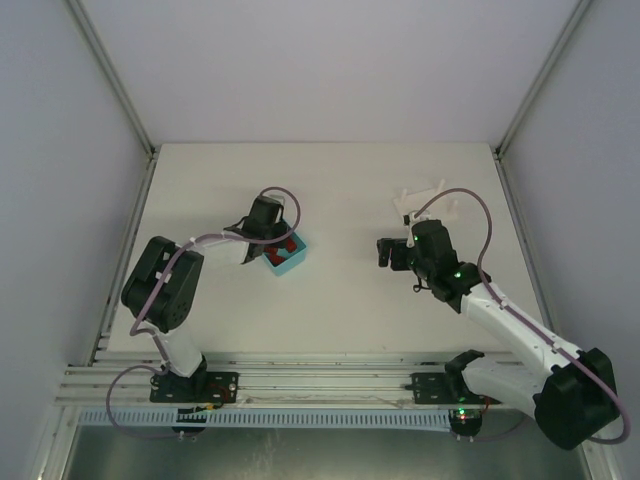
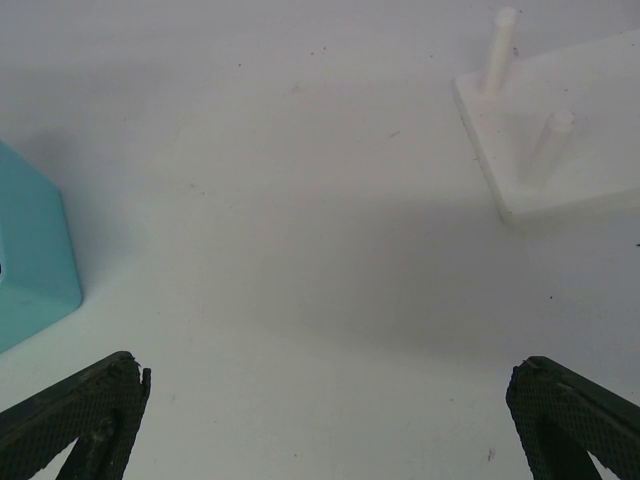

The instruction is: Install the large spring

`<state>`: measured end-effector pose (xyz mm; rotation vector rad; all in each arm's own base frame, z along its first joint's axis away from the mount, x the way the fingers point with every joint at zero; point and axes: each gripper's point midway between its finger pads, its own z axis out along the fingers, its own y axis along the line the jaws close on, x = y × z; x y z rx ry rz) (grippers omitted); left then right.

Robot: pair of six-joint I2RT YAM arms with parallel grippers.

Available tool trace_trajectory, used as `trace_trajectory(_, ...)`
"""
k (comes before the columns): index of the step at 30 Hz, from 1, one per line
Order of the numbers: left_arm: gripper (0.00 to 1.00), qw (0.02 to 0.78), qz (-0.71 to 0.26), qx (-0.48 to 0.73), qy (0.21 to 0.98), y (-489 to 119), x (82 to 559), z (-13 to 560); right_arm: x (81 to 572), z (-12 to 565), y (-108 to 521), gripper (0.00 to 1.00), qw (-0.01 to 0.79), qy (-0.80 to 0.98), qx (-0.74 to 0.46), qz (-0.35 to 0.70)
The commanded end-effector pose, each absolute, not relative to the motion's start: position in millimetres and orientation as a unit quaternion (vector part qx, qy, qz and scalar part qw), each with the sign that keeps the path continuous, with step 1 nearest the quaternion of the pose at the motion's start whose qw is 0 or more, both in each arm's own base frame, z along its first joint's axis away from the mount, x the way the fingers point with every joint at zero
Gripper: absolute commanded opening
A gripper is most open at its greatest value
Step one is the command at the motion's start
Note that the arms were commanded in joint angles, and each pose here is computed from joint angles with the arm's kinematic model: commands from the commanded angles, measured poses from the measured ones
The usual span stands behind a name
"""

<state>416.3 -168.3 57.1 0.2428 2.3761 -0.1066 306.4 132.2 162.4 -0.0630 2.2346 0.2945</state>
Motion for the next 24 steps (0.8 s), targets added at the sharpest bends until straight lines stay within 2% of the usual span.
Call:
trace_trajectory(1,0.36,0.378,-0.022,0.095,0.921,-169,426,60,307,167,132,0.99,0.441,0.89,-0.026,0.114)
trace_trajectory(10,0.14,0.401,-0.029,0.1,0.91,-175,423,83,308,165,131,0.99,0.439,0.891,-0.026,0.111)
trace_trajectory(15,0.08,0.431,-0.049,0.092,0.896,-176,415,114,308,165,133,0.99,0.437,0.892,-0.024,0.115)
trace_trajectory(19,0.07,0.466,-0.08,0.085,0.877,-178,405,152,308,170,144,0.99,0.43,0.89,-0.021,0.149)
trace_trajectory(20,0.02,0.474,-0.085,0.083,0.873,-177,401,160,309,172,147,0.99,0.428,0.889,-0.011,0.161)
trace_trajectory(24,0.0,0.51,-0.126,0.071,0.848,-178,388,190,310,178,160,0.99,0.395,0.889,0.058,0.223)
